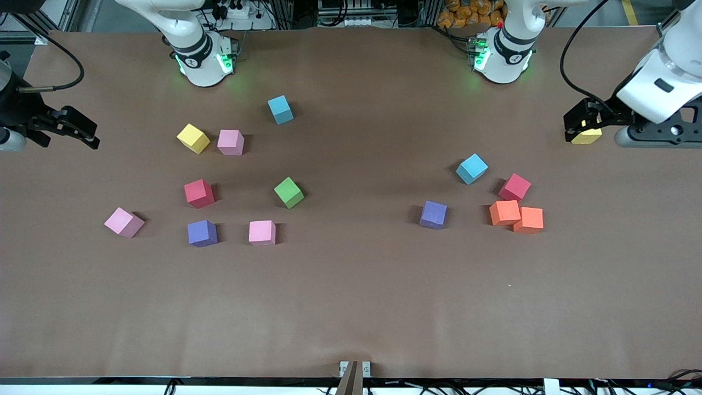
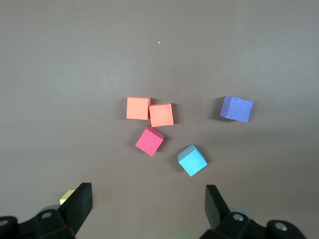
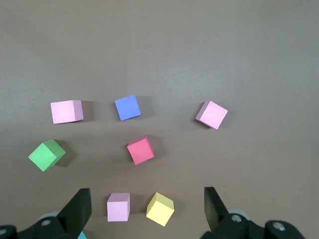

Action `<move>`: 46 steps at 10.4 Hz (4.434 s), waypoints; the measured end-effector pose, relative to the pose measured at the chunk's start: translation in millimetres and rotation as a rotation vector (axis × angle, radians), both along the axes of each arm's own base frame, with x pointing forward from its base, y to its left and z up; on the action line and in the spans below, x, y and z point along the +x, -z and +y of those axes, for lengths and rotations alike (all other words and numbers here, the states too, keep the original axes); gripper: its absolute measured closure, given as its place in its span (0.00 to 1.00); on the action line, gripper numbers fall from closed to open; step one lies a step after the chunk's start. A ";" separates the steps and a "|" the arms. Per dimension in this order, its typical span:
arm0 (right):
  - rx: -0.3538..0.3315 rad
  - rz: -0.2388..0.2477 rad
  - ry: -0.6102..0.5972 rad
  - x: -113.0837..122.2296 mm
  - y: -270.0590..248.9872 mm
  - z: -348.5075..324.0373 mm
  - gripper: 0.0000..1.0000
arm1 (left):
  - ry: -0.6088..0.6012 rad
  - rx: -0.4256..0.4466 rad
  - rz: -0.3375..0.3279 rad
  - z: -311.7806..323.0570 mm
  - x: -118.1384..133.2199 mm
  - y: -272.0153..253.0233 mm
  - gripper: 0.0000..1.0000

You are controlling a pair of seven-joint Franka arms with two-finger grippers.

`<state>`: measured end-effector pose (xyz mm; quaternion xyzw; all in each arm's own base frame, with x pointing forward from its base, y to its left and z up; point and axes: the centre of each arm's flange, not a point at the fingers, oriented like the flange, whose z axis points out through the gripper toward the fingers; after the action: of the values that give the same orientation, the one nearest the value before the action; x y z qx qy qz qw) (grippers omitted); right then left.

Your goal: Form number 2 with 11 blocks

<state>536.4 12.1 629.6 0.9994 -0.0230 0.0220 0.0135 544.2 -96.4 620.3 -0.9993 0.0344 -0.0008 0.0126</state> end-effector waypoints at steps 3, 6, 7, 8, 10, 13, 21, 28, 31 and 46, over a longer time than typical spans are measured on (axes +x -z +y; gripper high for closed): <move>0.002 -0.014 -0.043 -0.5 -6.5 27.5 0.00 | 0.066 0.002 0.032 -43.2 32.8 70.5 0.00; 0.014 -0.001 -0.014 1.5 -0.1 53.9 0.00 | 0.072 0.024 0.111 -110.3 49.0 160.3 0.00; 0.019 0.016 -0.012 6.7 9.3 53.4 0.00 | 0.065 0.029 0.118 -130.1 48.9 180.5 0.00; 0.023 0.036 -0.014 12.2 20.0 54.7 0.00 | 0.069 0.030 0.118 -147.1 49.6 202.3 0.00; 0.027 0.070 -0.020 22.1 40.3 59.3 0.00 | 0.083 0.022 0.104 -163.6 53.9 253.8 0.00; 0.028 0.167 -0.020 49.6 104.6 60.9 0.00 | 0.097 0.021 0.111 -179.7 51.7 315.5 0.00; 0.054 0.122 -0.163 94.9 280.6 62.4 0.00 | 0.114 0.008 0.086 -205.9 26.4 399.3 0.00; 0.062 0.118 -0.218 91.1 367.4 62.0 0.00 | 0.125 0.002 0.075 -212.3 23.5 416.0 0.39; 0.065 0.090 -0.246 94.9 387.3 61.9 0.00 | 0.066 -0.008 0.079 -236.7 10.1 414.3 0.41; 0.071 0.109 -0.255 99.8 418.7 60.2 0.47 | -0.028 0.026 0.241 -468.1 -268.5 398.6 0.41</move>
<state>636.3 72.3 210.9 0.9938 0.1041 -0.0314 -0.0234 275.7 -564.6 221.7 -0.9923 0.0218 0.1198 0.0213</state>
